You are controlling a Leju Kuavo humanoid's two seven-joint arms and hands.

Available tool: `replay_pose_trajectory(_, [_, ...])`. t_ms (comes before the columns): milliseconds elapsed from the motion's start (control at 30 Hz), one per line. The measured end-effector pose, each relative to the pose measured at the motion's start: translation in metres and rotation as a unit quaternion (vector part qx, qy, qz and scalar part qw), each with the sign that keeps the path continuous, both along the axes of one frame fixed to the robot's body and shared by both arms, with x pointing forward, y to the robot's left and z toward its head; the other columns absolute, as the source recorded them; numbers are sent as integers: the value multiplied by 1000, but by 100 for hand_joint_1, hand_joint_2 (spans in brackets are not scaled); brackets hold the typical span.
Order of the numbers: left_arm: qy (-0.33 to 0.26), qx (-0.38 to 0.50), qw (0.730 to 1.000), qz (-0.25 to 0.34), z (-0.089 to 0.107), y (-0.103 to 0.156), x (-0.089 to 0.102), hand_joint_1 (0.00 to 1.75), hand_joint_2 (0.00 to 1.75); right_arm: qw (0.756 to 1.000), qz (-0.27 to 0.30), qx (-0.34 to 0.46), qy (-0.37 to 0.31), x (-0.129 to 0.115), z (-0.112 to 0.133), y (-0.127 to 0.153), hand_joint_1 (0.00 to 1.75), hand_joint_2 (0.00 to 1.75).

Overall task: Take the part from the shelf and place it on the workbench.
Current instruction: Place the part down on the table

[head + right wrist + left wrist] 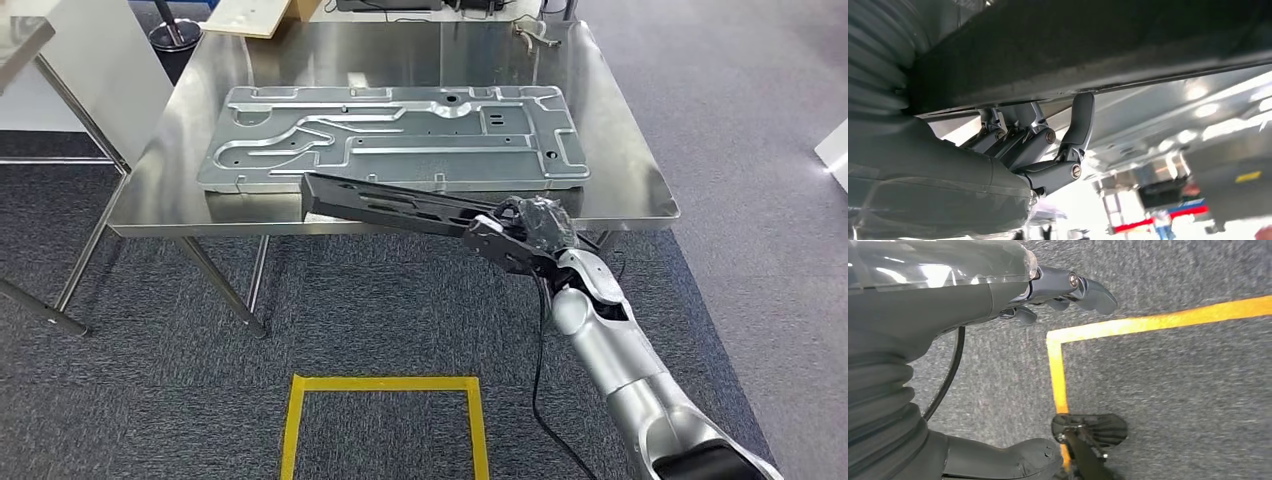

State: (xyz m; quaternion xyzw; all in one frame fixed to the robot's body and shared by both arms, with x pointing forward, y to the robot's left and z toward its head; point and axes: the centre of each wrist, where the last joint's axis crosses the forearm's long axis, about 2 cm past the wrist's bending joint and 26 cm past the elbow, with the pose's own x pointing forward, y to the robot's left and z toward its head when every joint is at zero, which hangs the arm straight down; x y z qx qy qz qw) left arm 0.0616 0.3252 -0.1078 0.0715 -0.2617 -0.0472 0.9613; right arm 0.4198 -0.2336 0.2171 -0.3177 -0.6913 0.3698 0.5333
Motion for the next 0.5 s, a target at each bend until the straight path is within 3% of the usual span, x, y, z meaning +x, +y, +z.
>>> replay_pose_trajectory(133, [1, -2, 1000, -2, 0, 0, 2, 0, 175, 999, 12, -36, 21, 5, -6, 8, 175, 175])
replay_pose_trajectory(267, [-2, -6, 1000, -4, 1, 2, 7, 0, 175, 995, 36, -91, 25, 14, 4, 20, 175, 175])
replay_pose_trajectory(500, [-5, -3, 1000, -4, 2, 6, 13, 0, 175, 976, 54, -210, -7, 22, 15, 35, 175, 175])
